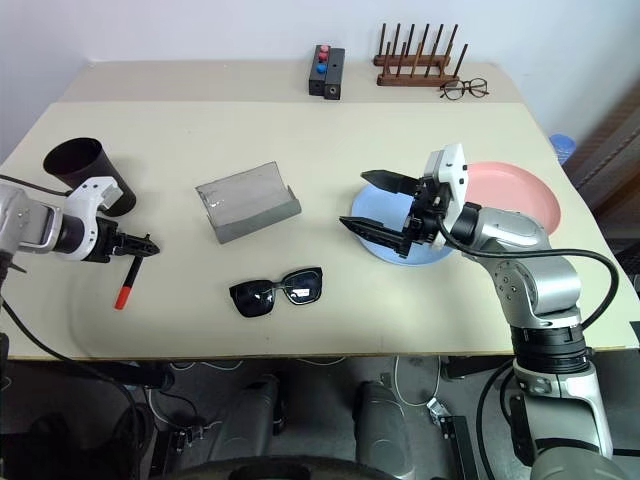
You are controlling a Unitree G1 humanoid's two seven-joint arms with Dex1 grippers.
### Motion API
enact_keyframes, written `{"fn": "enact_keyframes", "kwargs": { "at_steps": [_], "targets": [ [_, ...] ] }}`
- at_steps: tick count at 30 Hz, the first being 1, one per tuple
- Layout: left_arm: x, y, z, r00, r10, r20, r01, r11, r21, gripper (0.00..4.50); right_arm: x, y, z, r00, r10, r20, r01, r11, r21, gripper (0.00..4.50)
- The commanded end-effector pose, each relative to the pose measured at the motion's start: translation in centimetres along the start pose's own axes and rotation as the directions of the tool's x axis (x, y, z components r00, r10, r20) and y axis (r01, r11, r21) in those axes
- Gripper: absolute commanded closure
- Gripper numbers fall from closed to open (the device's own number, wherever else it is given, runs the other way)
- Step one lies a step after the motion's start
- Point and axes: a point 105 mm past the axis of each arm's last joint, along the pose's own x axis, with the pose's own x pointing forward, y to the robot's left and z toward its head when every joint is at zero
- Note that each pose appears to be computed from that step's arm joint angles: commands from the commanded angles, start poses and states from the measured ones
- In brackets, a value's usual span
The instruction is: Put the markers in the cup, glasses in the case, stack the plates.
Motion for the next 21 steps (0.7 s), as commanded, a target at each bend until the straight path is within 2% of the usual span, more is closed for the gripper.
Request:
{"fn": "enact_keyframes", "kwargs": {
  "at_steps": [1,2,3,8,15,18,21],
  "targets": [
    [0.8,-0.5,-0.5,0.999,-0.029,-0.028,0.029,1.0,0.004,3.93,-0.4,0.0,1.6,0.999,-0.012,0.031,0.014,0.997,-0.07,0.0],
    [0.9,-0.4,-0.6,0.999,-0.023,-0.03,0.024,1.0,0.005,4.42,-0.4,0.0,1.6,0.999,-0.014,0.03,0.016,0.997,-0.072,0.0],
    [0.9,-0.3,-0.6,0.999,-0.024,-0.028,0.024,1.0,0.0,4.47,-0.4,0.0,1.6,0.999,-0.015,0.03,0.017,0.997,-0.071,0.0],
    [0.0,-0.3,0.1,1.0,-0.012,0.013,0.012,1.0,0.02,4.47,-0.3,-0.2,1.6,0.999,-0.018,0.031,0.02,0.997,-0.074,0.0],
    [-3.2,-2.4,2.6,0.989,-0.057,0.139,0.045,0.995,0.09,4.47,-0.2,-0.5,1.5,0.999,-0.017,0.033,0.019,0.997,-0.079,0.0],
    [-5.0,-3.0,3.7,0.969,-0.053,0.24,0.016,0.988,0.154,4.47,-0.2,-0.6,1.6,0.999,-0.018,0.036,0.021,0.997,-0.078,0.0],
    [-6.5,-4.2,6.1,0.876,-0.13,0.465,-0.009,0.958,0.286,4.47,0.0,-0.7,1.7,0.999,-0.017,0.044,0.021,0.996,-0.084,0.0]
  ]
}}
